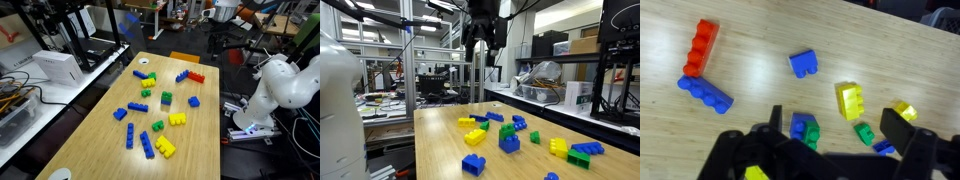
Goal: Attach a three piece yellow Lego to the stack of Legos
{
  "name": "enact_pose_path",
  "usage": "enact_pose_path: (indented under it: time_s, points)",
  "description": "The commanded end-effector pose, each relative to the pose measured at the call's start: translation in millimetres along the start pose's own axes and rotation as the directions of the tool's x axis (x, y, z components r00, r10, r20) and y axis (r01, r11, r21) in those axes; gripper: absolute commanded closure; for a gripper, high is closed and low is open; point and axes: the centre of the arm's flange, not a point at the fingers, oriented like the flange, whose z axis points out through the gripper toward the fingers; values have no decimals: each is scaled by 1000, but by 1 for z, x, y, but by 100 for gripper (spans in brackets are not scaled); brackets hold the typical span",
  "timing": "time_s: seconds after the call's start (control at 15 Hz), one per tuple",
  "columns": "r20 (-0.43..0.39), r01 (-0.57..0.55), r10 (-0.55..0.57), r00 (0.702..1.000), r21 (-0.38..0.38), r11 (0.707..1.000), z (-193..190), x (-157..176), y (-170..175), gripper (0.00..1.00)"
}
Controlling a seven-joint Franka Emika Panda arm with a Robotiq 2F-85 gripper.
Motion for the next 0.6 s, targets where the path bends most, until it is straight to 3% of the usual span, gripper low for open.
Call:
enact_pose_path:
  time_s: [0.0, 0.53]
  points:
    - [18, 21, -20, 1000, -14, 1000, 5, 44, -9, 0]
    - [-4, 145, -145, 989, -29, 989, 61, 109, -35, 0]
